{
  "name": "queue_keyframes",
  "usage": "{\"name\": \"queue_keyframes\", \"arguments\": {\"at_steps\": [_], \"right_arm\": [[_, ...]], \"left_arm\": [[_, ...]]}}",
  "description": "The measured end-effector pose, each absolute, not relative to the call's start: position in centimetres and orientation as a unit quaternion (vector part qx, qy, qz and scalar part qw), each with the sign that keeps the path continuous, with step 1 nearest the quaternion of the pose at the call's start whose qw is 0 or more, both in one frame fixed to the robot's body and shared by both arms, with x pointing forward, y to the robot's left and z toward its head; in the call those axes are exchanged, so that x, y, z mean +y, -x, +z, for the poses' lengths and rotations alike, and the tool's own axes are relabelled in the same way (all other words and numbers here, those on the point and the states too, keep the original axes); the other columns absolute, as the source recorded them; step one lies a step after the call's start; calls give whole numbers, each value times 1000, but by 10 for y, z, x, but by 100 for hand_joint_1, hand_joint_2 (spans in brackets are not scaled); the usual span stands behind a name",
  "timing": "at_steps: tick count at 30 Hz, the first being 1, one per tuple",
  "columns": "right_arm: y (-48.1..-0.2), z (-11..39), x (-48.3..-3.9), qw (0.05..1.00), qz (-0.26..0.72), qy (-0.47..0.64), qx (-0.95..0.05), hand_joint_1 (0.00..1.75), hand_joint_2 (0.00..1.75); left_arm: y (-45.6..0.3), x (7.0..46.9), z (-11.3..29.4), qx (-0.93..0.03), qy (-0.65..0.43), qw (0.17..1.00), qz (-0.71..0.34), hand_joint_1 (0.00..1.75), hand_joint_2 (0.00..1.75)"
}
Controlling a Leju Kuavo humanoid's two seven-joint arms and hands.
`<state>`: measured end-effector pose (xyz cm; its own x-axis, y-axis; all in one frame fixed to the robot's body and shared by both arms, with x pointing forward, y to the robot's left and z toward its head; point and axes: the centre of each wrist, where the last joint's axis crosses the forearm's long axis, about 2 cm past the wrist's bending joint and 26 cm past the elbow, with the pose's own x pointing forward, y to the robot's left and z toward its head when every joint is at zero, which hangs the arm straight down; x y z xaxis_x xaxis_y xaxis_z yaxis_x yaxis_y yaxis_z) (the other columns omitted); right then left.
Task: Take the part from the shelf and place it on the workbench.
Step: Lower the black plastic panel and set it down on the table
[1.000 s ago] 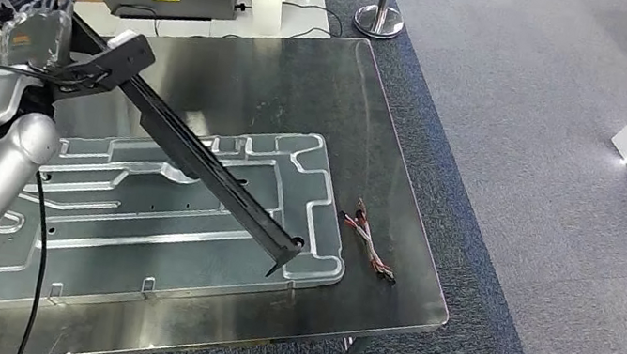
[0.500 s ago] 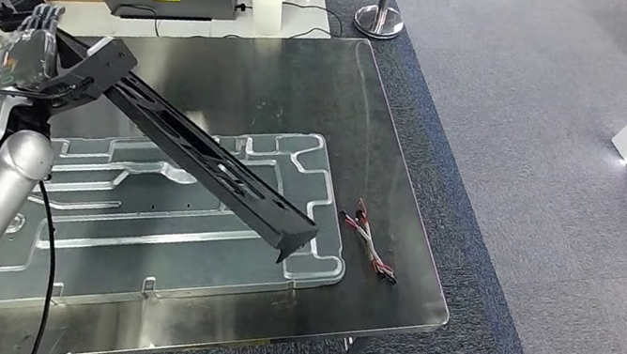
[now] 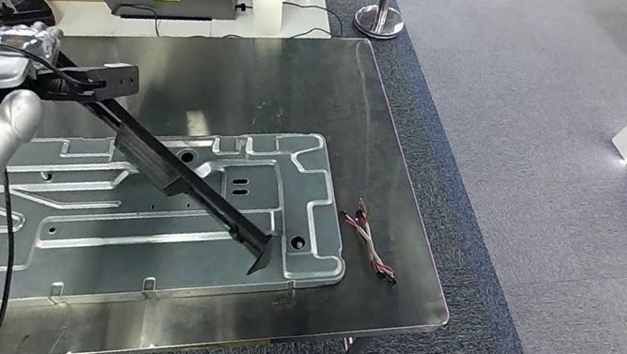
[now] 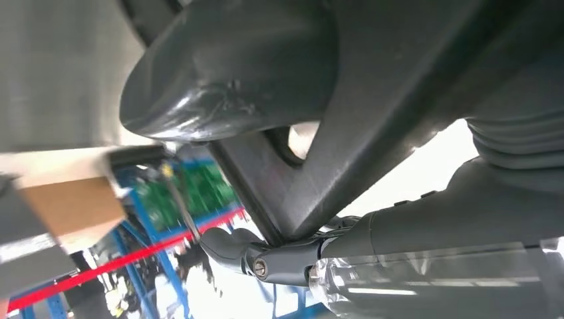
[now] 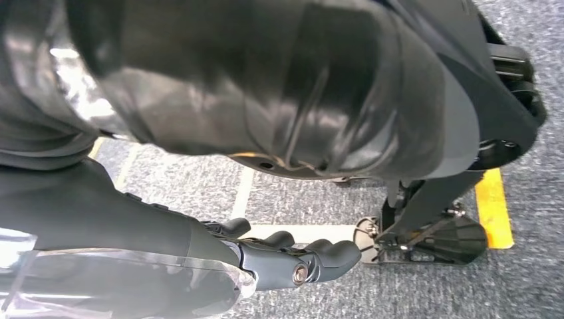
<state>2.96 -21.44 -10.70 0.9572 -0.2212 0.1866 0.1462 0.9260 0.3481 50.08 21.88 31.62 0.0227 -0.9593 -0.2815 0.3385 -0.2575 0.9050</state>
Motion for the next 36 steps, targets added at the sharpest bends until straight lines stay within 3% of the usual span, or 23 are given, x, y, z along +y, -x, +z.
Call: {"name": "queue_keyframes", "arguments": {"at_steps": [19, 24, 30, 36], "right_arm": [[-31, -106, -213, 975, -66, -183, -108, 0, 0], [-34, -105, -208, 974, -52, -192, -105, 0, 0], [-37, -105, -205, 974, -45, -197, -98, 0, 0], [-38, -104, -202, 975, -41, -199, -92, 0, 0]], "left_arm": [[-507, 234, 336, -171, -511, 422, -730, 0, 0], [-507, 247, 321, -158, -560, 379, -719, 0, 0], [-500, 247, 290, -151, -571, 389, -708, 0, 0], [-494, 233, 270, -216, -571, 406, -680, 0, 0]]}}
